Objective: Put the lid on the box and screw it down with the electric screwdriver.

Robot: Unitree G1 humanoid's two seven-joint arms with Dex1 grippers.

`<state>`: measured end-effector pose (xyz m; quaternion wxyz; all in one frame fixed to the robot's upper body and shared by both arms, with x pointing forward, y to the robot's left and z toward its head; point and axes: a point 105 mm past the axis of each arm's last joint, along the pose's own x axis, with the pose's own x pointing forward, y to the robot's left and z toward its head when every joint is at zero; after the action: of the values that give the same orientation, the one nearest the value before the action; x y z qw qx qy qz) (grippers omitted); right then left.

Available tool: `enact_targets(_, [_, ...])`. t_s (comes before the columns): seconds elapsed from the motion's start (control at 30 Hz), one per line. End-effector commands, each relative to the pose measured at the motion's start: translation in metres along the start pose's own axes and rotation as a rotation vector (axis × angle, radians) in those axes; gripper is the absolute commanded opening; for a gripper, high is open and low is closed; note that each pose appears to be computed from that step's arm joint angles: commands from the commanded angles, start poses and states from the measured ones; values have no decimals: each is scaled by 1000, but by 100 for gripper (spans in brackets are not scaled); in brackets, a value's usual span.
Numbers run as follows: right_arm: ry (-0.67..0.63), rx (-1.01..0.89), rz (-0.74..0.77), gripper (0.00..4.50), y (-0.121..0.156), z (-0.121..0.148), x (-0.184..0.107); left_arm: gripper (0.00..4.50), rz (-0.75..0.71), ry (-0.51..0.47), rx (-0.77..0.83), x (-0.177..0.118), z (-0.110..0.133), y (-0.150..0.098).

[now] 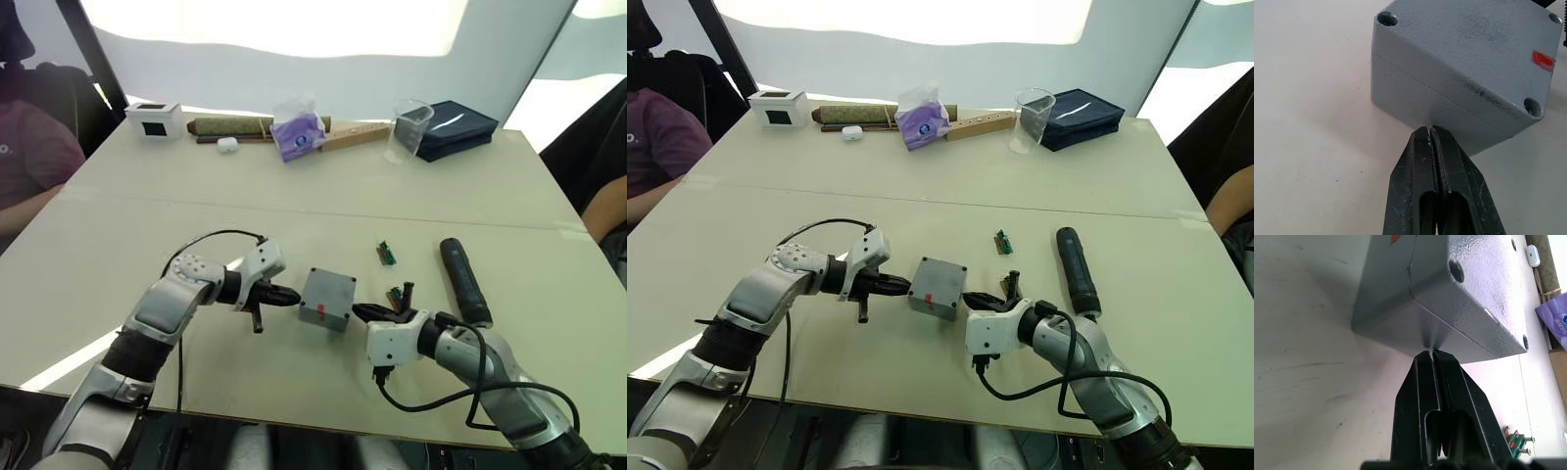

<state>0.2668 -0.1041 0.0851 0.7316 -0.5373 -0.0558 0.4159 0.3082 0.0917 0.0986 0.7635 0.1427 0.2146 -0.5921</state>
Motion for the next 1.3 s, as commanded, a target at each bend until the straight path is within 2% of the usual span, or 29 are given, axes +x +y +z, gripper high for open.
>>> enact_targets(0.03, [-50, -34, -20, 3, -7, 11, 2, 0, -27, -44, 35, 2, 13, -8])
enact_targets(0.4, [-37, -41, -34, 3, -11, 6, 2, 0, -12, -45, 27, 0, 13, -4])
enact_targets(0.57, [-20, -63, -52, 3, -17, 3, -9, 0, 70, -86, -25, -18, 20, 17])
enact_targets(0.63, [-3, -45, -81, 3, -24, 0, -17, 0, 158, -131, -24, -28, 27, 32])
enact_targets(0.67, [5, -39, -90, 3, -27, -1, -22, 0, 235, -190, -15, -36, 34, 43])
enact_targets(0.73, [15, 25, -121, 3, -30, -2, -36, 0, 248, -171, -4, -49, 36, 46])
enact_targets(0.87, [18, 297, -181, 3, -27, -4, -59, 0, 168, -264, 13, -60, 71, 45])
enact_targets(0.97, [19, 380, -188, 3, -26, -3, -64, 0, 150, -282, 12, -61, 79, 45])
enact_targets(1.1, [5, 762, -310, 3, -25, -12, -80, 0, -48, -210, 198, -47, 98, 6])
enact_targets(1.2, [24, 890, -363, 80, -29, -22, -81, 0, -127, -159, 272, -38, 94, -11])
enact_targets(1.3, [44, 970, -386, 206, -30, -28, -80, 0, -172, -127, 313, -36, 90, -20])
